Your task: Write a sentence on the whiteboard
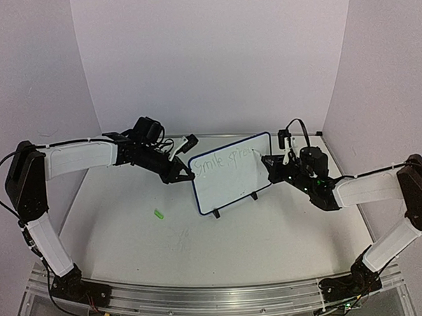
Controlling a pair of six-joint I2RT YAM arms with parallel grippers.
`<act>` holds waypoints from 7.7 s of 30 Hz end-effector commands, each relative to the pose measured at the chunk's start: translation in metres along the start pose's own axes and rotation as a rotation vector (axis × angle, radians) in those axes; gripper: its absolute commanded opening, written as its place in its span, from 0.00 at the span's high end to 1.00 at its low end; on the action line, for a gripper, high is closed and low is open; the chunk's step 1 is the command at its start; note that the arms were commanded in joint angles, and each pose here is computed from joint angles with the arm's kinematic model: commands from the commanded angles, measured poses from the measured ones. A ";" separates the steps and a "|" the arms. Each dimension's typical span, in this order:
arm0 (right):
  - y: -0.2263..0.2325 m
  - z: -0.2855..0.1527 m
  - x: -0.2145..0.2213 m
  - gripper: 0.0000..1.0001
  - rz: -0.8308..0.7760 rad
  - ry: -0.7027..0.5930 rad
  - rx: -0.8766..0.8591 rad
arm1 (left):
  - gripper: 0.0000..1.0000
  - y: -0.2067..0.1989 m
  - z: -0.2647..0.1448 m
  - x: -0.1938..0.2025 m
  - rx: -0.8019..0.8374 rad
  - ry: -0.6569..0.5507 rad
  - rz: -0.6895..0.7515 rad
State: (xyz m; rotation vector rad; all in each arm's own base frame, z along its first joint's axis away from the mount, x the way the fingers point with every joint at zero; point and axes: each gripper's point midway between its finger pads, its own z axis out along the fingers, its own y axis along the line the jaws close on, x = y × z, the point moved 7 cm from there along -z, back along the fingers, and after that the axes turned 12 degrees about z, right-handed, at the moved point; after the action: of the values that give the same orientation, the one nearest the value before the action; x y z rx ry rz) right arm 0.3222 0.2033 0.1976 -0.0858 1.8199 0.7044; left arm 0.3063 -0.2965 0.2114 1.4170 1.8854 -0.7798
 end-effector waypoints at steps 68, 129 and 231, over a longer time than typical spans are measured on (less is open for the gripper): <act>-0.008 0.002 -0.014 1.00 0.022 -0.108 0.083 | 1.00 0.004 0.010 0.017 -0.019 0.097 -0.018; 0.108 0.022 0.066 1.00 -0.121 0.168 -0.136 | 1.00 0.004 0.009 0.015 -0.026 0.097 -0.039; 0.120 -0.014 0.073 1.00 0.032 0.197 -0.294 | 1.00 0.005 0.009 0.014 -0.027 0.099 -0.044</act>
State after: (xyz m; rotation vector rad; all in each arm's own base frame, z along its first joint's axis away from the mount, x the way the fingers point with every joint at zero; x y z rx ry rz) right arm 0.2427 0.3192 0.1447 -0.3680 2.0276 0.8906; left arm 0.3090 -0.2980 0.2102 1.3874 1.9241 -0.7842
